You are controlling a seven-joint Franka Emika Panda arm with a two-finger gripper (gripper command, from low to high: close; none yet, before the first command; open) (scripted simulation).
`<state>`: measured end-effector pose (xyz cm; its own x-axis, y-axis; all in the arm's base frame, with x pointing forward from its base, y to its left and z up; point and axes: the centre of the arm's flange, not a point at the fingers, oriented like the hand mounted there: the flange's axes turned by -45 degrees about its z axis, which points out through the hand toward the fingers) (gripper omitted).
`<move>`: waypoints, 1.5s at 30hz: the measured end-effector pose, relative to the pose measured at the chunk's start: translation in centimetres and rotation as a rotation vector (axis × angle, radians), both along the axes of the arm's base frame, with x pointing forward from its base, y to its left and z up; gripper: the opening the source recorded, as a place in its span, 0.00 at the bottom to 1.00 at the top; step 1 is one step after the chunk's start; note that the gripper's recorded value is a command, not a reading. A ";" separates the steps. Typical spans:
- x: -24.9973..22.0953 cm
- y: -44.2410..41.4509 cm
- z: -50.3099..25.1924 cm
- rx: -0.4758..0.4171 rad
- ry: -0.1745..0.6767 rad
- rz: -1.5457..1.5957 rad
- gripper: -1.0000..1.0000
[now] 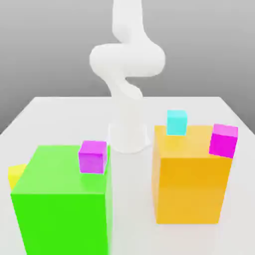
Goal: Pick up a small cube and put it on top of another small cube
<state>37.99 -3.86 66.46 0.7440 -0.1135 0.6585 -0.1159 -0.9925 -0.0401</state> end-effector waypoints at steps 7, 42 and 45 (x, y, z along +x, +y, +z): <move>3.9 -12.4 -14.6 0.114 0.210 -0.311 0.50; -13.8 -30.7 -47.0 0.432 0.610 -1.028 0.00; -8.8 -30.1 -42.6 0.430 0.532 -0.948 0.00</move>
<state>29.16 -33.92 23.87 0.4125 -0.9089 0.0617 -0.9061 -0.4163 -0.0751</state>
